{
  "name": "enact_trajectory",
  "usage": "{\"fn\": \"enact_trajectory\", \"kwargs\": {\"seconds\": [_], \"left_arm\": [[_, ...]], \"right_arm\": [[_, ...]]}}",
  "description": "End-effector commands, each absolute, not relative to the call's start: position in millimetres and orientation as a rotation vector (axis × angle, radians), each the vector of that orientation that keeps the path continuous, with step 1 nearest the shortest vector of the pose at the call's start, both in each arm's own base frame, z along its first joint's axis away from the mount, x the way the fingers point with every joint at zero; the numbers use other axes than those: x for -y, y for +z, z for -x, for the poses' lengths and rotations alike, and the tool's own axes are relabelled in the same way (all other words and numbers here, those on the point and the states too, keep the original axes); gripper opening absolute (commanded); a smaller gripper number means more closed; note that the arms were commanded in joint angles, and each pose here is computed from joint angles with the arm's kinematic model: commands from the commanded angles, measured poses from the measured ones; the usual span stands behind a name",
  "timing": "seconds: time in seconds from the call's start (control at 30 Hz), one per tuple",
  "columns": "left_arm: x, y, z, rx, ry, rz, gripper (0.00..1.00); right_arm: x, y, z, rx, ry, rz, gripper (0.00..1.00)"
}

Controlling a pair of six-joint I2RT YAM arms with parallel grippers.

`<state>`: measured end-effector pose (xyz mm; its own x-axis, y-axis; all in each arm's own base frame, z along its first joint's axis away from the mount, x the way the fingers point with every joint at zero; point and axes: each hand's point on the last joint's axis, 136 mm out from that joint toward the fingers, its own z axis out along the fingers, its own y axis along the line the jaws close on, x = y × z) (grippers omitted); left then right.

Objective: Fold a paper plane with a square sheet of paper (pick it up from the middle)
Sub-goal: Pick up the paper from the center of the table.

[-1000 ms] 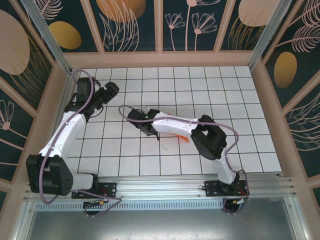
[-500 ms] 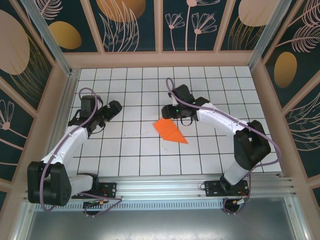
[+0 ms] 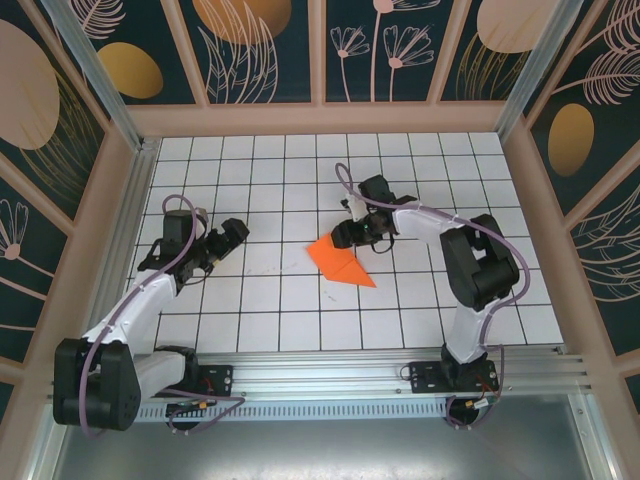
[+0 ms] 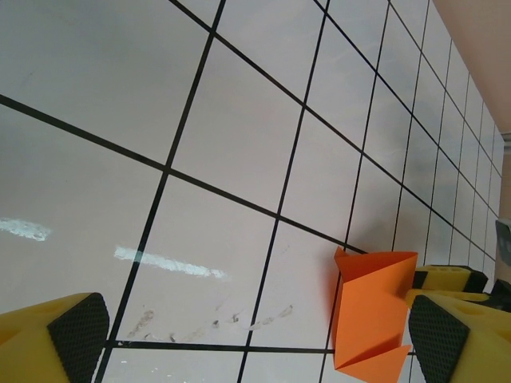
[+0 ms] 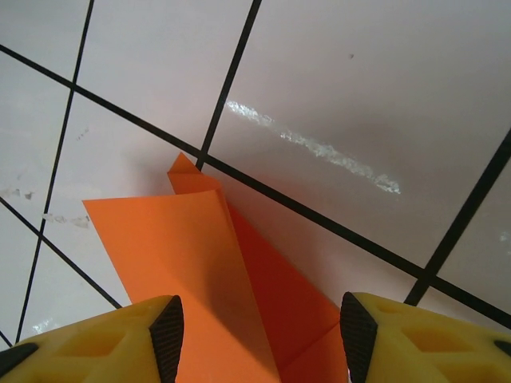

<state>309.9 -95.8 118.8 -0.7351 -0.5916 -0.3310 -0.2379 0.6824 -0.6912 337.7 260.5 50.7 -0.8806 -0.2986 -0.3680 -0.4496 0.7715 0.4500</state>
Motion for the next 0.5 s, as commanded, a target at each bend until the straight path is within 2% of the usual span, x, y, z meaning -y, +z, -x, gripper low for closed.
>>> {"fn": "enact_trajectory", "kwargs": {"seconds": [0.0,0.1,0.23,0.4,0.47], "left_arm": [[103.5,121.7,-306.0,-2.325,-0.93,0.609,0.98],[111.2,120.8,-301.4,-2.317,-0.978,0.59,0.98],[130.2,120.6,-293.8,-2.309,-1.065,0.532,0.98],[164.4,125.8,-282.4,-2.259,-1.207,0.449,0.99],[177.1,131.4,-277.5,-2.215,-1.281,0.425,0.98]], "right_arm": [[-273.4,59.5,-344.2,-2.608,0.912,0.668,0.55],[-275.4,59.1,-343.5,-2.598,1.046,0.641,0.43],[-281.0,67.9,-342.7,-2.56,1.223,0.589,0.16],[-292.4,85.3,-347.0,-2.515,1.435,0.434,0.08],[-298.5,98.3,-348.7,-2.489,1.526,0.369,0.08]]}}
